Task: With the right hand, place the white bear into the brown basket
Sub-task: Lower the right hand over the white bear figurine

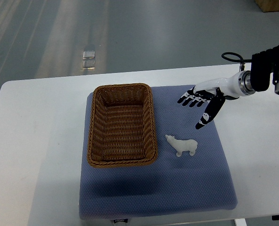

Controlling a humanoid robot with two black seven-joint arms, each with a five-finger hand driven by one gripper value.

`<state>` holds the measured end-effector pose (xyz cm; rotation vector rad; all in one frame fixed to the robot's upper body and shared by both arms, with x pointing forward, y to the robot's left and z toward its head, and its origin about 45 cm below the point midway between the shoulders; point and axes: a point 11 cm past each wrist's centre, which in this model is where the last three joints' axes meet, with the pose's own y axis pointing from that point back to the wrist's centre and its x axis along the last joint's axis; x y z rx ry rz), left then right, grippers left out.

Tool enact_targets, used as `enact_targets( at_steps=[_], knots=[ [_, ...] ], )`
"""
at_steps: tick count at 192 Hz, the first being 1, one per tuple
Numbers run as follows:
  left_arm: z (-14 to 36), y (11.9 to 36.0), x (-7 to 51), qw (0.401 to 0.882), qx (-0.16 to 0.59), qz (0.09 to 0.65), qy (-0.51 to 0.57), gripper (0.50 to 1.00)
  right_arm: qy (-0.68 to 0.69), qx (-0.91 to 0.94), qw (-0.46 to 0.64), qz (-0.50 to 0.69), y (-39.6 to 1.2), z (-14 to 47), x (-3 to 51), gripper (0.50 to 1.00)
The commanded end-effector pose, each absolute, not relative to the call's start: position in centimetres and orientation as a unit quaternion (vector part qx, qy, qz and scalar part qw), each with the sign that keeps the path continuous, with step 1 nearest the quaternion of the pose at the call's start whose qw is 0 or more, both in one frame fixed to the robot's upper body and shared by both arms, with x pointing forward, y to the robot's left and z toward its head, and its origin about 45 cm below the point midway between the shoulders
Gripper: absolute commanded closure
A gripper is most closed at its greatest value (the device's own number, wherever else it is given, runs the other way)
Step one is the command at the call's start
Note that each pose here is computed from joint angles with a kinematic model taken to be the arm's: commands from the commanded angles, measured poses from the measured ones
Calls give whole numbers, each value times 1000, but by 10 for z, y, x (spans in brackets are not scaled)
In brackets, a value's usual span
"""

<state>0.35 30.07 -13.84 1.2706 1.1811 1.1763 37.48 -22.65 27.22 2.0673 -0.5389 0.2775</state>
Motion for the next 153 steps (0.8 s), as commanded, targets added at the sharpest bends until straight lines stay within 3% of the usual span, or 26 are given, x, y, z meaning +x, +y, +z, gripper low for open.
enact_targets(
  at_steps=[1, 153],
  knots=[
    [-138, 302, 4, 498, 526, 487, 487, 500, -226, 850, 465, 97, -223, 258, 370, 583],
    [-138, 304, 3, 496, 527, 489, 487, 500, -248, 870, 423, 52, -215, 199, 343, 601]
  ],
)
